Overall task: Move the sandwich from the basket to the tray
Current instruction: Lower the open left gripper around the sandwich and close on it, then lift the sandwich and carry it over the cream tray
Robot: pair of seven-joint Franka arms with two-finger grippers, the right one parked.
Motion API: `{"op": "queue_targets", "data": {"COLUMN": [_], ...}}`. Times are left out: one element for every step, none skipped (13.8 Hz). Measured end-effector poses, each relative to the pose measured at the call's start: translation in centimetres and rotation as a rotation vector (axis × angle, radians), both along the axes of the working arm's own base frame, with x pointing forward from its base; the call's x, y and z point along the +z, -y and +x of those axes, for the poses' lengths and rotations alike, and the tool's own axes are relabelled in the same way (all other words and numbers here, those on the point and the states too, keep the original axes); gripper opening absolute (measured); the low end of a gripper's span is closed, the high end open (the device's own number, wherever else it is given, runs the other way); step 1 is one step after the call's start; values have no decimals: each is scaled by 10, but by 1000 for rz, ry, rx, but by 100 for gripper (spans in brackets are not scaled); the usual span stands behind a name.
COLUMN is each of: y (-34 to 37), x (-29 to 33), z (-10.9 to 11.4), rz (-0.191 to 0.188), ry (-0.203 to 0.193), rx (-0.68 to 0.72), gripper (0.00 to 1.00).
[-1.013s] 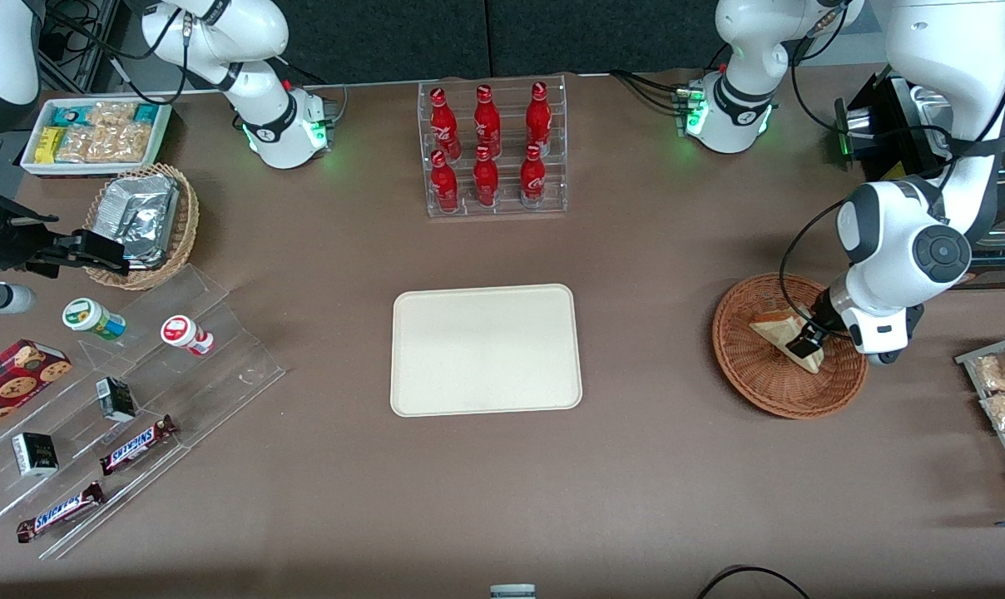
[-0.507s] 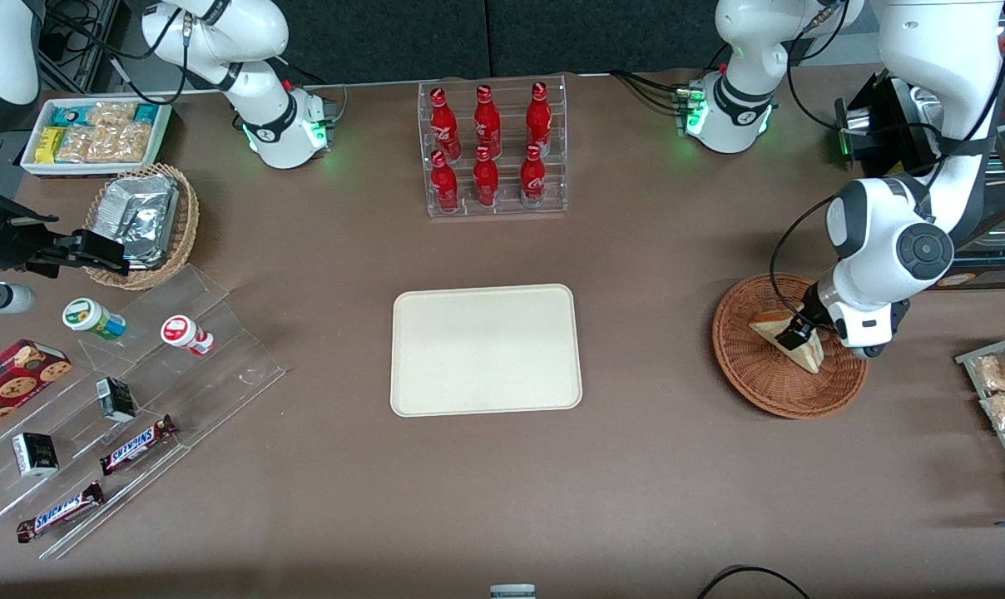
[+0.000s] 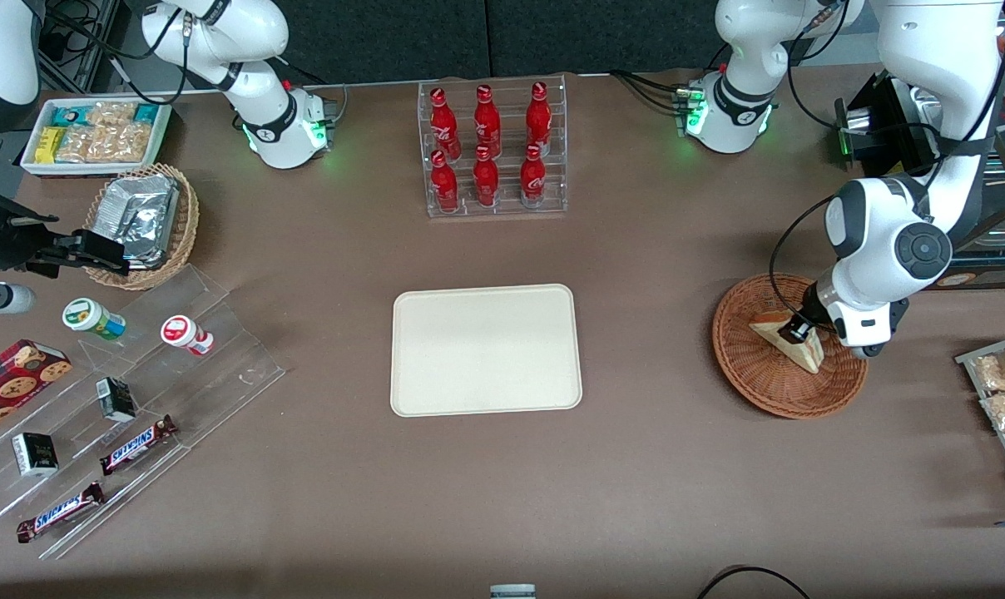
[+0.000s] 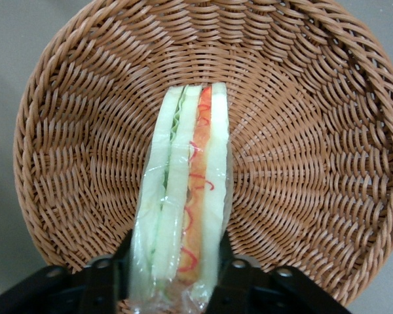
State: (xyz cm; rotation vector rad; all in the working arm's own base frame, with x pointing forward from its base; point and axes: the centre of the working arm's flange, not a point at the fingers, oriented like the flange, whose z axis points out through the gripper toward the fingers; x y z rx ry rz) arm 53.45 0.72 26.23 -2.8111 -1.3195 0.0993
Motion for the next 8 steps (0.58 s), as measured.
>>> {"op": "queue_targets", "data": {"y": [0,0,0,0,3,11,22,37], "x": [0,1,2,6,16,32,54,81], "z": [0,0,1,2,3,5,9,15], "rz": [0,1,2,6,17,33,49,60], "ry": [2,4,7,10,0,-29,-63,-85], "rx": [-1,-1,-3,-8,-24,-50,-77,-103], "gripper": [36,29,26,24,22,22,22,22]}}
